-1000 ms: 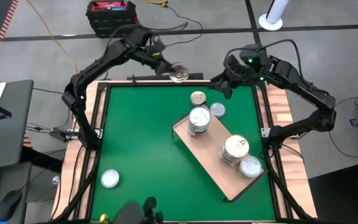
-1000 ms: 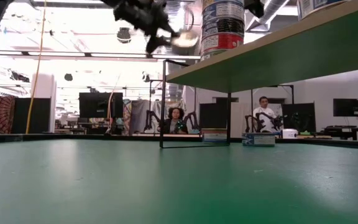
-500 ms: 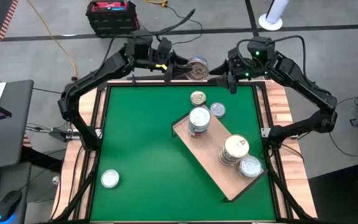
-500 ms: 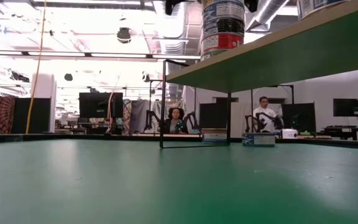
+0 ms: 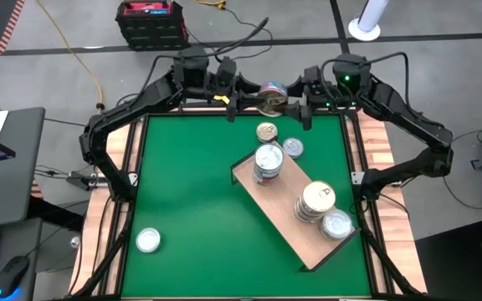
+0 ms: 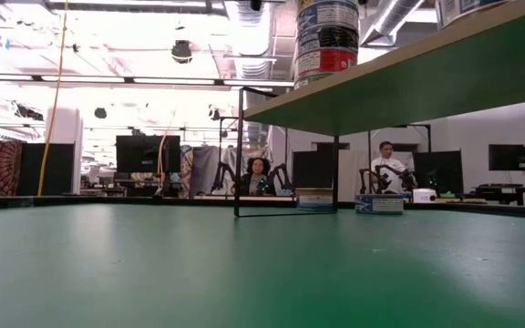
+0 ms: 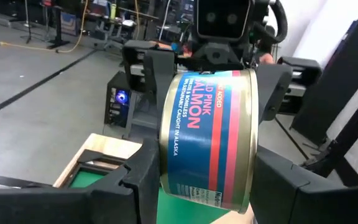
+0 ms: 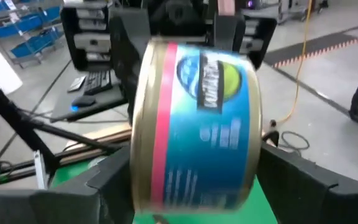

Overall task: Stack canned seafood by type on shelf
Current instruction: Stack the blue and pink tuna can on top of the other blue and pink tuna cans on the shelf, then stack the light green tuna can on top of the other light green tuna cans on the shelf

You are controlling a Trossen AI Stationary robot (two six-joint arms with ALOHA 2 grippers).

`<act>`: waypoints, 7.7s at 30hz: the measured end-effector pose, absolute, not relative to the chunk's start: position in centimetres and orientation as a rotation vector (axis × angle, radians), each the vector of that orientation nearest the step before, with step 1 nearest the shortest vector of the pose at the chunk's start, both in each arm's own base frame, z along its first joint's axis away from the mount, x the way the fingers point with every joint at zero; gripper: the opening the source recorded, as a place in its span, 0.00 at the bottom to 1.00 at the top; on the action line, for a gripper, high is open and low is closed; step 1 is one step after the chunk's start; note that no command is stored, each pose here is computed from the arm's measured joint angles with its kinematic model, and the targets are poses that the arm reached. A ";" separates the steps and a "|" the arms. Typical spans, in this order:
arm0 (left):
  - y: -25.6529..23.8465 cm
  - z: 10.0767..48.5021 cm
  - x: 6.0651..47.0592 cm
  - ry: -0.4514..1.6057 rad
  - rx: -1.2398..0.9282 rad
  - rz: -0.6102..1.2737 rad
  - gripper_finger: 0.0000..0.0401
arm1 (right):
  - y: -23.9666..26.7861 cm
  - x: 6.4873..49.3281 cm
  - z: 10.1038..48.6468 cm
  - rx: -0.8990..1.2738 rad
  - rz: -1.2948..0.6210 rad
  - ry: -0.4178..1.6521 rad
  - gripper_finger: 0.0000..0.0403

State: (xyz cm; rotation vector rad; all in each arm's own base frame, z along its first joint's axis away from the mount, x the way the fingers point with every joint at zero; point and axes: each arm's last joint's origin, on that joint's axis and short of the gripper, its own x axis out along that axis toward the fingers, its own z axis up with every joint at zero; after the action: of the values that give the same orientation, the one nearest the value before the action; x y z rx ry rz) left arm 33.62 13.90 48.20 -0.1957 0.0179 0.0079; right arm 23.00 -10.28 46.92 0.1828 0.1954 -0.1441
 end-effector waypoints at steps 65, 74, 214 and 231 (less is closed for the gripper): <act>-9.5 41.1 34.3 0.123 -0.191 0.009 0.78 | -1.1 19.7 42.7 0.916 0.582 0.966 0.53; -8.9 38.3 31.7 0.121 -0.305 0.071 0.78 | -2.4 19.3 42.0 0.977 0.573 1.001 0.58; -7.2 34.1 23.4 0.645 -0.681 -0.088 0.78 | -5.5 18.3 45.7 0.825 0.116 0.715 0.79; -9.6 23.6 19.1 1.522 -0.109 -0.148 0.68 | -9.0 14.4 49.0 0.479 -0.260 0.322 0.79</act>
State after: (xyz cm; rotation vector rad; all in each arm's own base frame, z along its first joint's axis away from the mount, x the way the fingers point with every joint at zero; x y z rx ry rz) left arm 19.10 -9.56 23.64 -0.1092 1.5220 -0.1476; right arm 14.37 -9.05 49.00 0.4785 0.3216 -0.2596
